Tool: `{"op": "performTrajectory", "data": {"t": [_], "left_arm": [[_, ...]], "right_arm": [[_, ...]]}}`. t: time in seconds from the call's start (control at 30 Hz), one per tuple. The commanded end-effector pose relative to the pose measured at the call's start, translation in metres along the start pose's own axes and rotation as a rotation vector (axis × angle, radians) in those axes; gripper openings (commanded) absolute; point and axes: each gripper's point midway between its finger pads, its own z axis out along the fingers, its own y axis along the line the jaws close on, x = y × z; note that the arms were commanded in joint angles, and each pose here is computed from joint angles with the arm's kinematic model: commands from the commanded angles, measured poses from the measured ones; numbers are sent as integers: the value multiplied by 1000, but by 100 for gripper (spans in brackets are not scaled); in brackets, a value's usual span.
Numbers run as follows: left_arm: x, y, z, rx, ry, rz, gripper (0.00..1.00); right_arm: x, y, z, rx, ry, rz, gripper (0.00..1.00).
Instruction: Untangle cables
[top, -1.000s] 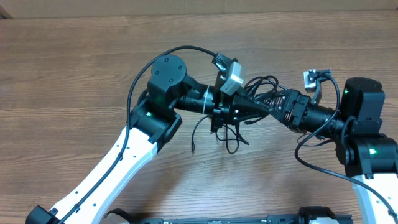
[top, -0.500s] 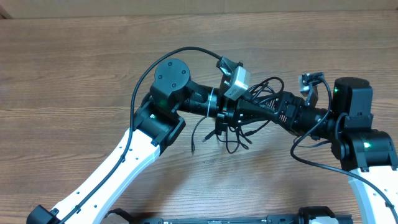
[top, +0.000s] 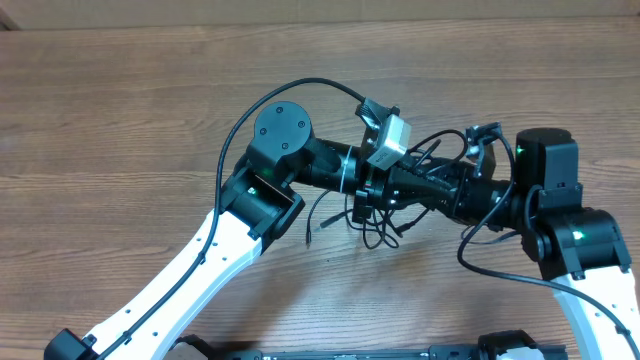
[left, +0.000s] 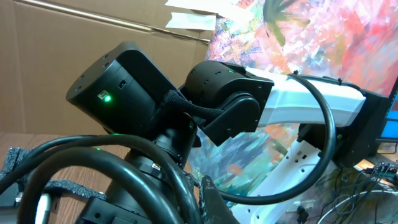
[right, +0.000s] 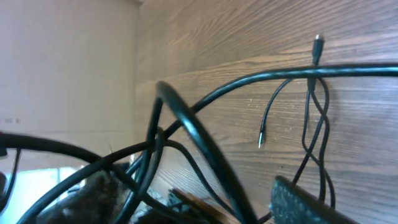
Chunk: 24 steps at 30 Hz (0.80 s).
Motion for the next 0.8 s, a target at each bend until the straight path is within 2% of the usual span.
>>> {"op": "performTrajectory", "data": {"t": [0.0, 0.07, 0.1, 0.13, 0.2, 0.4, 0.5, 0.77], "left_arm": [[-16, -10, -2, -4, -24, 67, 4], [-16, -10, -2, -4, -23, 65, 4], [-16, -10, -2, -4, -23, 64, 4], [-15, -10, -2, -5, -23, 64, 4], [-16, -9, -2, -11, -25, 68, 4], [-16, -8, -2, -15, -27, 76, 4], [-16, -8, -2, -16, -27, 78, 4], [-17, -5, -2, -37, -34, 73, 4]], "right_arm": [[1, 9, -1, -19, 7, -24, 52], [2, 9, 0, -20, 10, -24, 31], [2, 9, 0, -20, 10, -22, 26], [2, 9, 0, -20, 10, -22, 14], [2, 9, 0, -20, 10, -22, 4], [2, 9, 0, -20, 11, -21, 4], [3, 9, 0, -18, 14, -17, 18], [8, 15, -1, -54, 43, -6, 23]]}}
